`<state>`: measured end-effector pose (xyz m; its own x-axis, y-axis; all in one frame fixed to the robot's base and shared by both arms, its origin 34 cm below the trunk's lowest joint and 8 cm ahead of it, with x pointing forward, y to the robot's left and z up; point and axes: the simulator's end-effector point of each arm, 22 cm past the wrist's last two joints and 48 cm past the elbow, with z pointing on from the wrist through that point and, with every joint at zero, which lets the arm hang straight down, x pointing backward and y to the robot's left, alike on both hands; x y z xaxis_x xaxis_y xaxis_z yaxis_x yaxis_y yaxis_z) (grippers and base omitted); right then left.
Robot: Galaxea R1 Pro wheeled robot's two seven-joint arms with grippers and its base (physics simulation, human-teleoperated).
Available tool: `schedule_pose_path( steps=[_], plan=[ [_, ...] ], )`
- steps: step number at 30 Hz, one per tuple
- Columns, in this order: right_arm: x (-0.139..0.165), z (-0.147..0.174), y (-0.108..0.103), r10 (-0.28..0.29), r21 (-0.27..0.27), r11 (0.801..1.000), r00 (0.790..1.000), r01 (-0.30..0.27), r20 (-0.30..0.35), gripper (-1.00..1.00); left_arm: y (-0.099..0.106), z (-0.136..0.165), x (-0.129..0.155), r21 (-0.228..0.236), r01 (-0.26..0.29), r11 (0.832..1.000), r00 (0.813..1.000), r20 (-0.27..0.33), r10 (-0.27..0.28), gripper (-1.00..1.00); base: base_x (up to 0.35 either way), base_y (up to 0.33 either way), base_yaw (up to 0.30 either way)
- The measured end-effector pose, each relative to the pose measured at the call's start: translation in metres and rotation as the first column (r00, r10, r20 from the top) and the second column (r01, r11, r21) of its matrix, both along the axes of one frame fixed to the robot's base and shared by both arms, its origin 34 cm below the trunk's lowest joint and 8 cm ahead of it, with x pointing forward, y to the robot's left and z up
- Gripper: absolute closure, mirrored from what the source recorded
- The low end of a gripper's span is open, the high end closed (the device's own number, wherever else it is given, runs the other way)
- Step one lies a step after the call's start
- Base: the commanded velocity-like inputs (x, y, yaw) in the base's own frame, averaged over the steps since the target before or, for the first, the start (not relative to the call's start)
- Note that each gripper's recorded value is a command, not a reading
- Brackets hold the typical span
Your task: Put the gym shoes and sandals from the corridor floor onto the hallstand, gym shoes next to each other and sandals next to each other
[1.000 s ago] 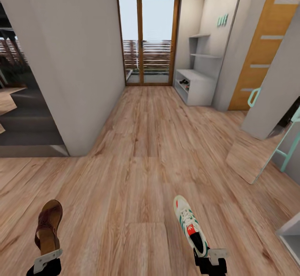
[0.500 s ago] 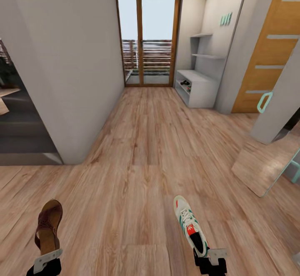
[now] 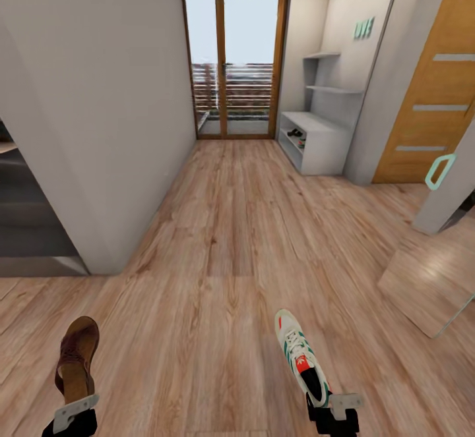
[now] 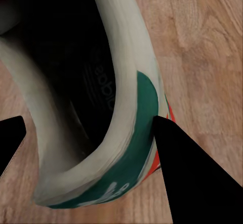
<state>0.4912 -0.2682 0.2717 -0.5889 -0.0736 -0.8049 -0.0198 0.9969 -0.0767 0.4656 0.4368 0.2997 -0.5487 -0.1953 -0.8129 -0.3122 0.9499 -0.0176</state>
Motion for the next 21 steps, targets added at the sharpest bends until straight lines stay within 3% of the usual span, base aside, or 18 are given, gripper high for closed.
schedule_pose_path(
  steps=[21],
  plan=[
    [0.0002, 0.0001, 0.0000, 0.000, 0.000, 1.000, 1.000, 0.000, 0.000, 1.00, 0.0000, 0.0000, 0.0000, 0.000, 0.000, 1.000, 1.000, 0.000, 0.000, 1.00, 0.338, 0.000, 0.000]
  ],
)
